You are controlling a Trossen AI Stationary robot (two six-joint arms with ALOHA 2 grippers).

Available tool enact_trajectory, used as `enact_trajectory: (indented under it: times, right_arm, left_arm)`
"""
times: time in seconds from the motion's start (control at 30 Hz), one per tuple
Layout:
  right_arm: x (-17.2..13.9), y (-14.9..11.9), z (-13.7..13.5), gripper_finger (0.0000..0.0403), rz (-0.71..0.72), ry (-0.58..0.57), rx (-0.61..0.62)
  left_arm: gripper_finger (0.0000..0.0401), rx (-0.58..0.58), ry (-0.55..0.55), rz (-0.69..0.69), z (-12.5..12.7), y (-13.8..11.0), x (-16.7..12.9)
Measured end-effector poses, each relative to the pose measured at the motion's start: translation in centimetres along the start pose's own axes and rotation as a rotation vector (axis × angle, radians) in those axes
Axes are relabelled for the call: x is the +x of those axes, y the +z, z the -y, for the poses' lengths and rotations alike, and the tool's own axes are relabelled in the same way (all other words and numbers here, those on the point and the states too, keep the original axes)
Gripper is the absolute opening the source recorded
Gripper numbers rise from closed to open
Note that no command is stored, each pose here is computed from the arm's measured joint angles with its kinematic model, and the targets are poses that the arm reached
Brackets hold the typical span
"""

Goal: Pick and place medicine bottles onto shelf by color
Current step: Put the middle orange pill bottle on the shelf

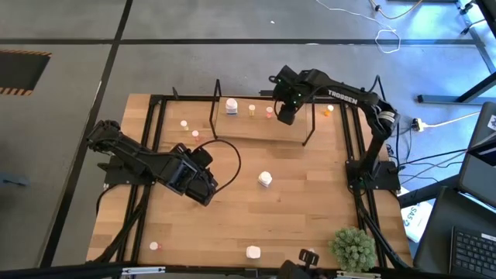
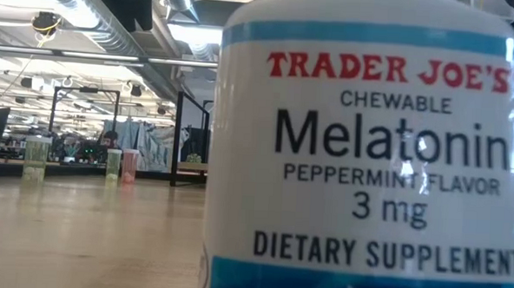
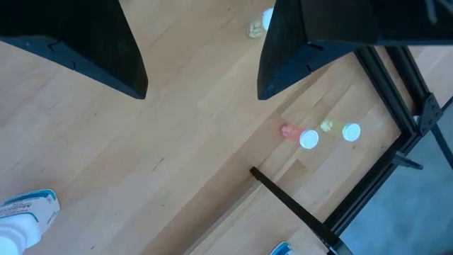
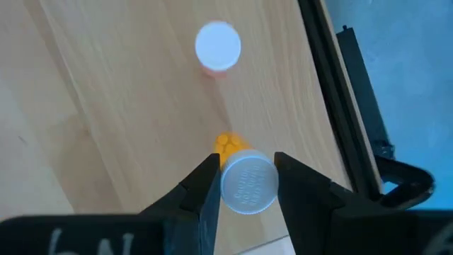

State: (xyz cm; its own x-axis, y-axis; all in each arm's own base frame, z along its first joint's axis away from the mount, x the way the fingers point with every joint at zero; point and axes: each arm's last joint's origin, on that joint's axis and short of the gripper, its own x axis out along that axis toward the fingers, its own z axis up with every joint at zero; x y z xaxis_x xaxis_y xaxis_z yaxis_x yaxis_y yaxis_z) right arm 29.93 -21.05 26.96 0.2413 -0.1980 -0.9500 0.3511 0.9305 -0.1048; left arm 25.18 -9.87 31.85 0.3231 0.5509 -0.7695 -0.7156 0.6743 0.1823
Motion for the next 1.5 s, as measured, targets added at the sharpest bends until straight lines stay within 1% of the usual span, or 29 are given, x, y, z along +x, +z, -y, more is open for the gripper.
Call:
enact_trajectory:
  times: [0.13, 0.37, 0.47, 0.63, 0.8, 1.03, 1.2, 1.33, 1.5]
  right_arm:
    - [0.5, 0.0, 0.4, 0.0126, -0.006, -0.001, 0.003]
    - [2.3, 0.1, 0.7, 0.0126, -0.05, 0.006, 0.011]
    - [2.7, 0.3, 0.8, 0.0126, -0.056, -0.014, 0.01]
    - [2.8, 0.2, 1.1, 0.0126, -0.062, -0.042, 0.029]
    - [2.8, -0.3, 1.8, 0.0126, -0.1, -0.094, 0.093]
    - [2.7, -0.9, 2.2, 0.0126, -0.145, -0.093, 0.176]
    - [2.7, -0.9, 2.2, 0.0126, -0.145, -0.085, 0.189]
    - [2.8, -0.9, 2.2, 0.0126, -0.139, -0.066, 0.238]
    - [2.8, -0.9, 2.2, 0.0126, -0.137, -0.063, 0.233]
  left_arm:
    - [0.0263, 0.0, 0.0, 0.0, 0.0, 0.0, 0.0]
    - [0.0263, 0.0, 0.0, 0.0, 0.0, 0.0, 0.0]
    - [0.0263, 0.0, 0.0, 0.0, 0.0, 0.0, 0.0]
    - [0.0263, 0.0, 0.0, 0.0, 0.0, 0.0, 0.0]
    - [0.0263, 0.0, 0.0, 0.0, 0.0, 0.0, 0.0]
    - [0.0263, 0.0, 0.0, 0.0, 0.0, 0.0, 0.0]
    - [0.0263, 0.0, 0.0, 0.0, 0.0, 0.0, 0.0]
    - [0.0263, 0.0, 0.0, 0.0, 0.0, 0.0, 0.0]
    - [0.0263, 0.0, -0.001, -0.003, 0.0, 0.0, 0.0]
